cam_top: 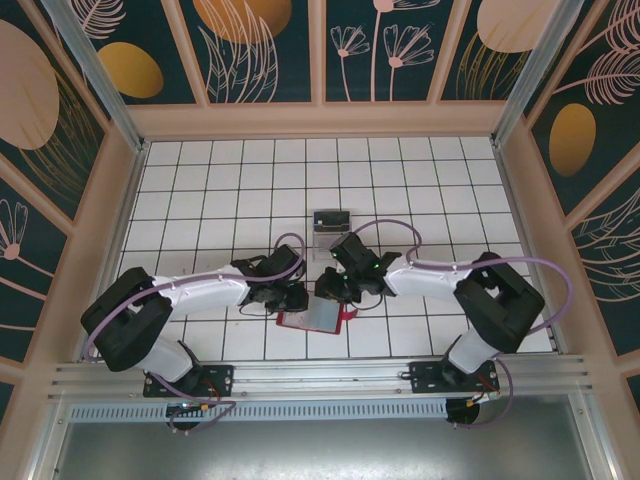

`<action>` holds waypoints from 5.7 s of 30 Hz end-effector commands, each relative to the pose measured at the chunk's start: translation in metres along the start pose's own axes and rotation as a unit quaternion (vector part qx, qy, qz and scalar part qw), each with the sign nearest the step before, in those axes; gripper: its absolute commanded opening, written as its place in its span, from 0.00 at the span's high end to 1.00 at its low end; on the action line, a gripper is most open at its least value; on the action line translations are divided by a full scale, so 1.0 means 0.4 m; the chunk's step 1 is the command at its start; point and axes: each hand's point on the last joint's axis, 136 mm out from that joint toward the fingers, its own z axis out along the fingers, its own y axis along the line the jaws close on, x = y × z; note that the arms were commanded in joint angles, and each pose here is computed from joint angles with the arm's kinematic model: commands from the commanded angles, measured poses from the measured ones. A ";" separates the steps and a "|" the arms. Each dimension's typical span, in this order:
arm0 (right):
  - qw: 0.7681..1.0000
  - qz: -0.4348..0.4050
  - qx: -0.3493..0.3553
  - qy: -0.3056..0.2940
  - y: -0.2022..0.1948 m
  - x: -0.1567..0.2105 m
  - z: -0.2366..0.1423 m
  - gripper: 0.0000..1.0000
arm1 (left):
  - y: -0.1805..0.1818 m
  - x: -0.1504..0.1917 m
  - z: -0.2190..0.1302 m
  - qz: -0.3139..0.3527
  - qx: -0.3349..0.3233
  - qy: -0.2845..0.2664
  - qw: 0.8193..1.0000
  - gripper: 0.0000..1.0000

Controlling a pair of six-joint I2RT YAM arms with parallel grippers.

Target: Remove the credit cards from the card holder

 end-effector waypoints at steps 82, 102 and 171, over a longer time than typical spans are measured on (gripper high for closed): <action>0.999 0.000 -0.034 0.030 0.012 0.069 0.054 0.75 | 0.132 0.042 0.011 -0.024 -0.032 0.029 0.999 0.81; 0.997 0.007 -0.067 0.040 0.027 0.076 0.076 0.75 | 0.123 0.041 0.012 -0.026 -0.023 0.030 0.999 0.82; 0.985 0.045 -0.164 -0.010 0.002 0.070 -0.012 1.00 | 0.122 0.043 0.008 -0.036 -0.023 0.030 0.999 0.82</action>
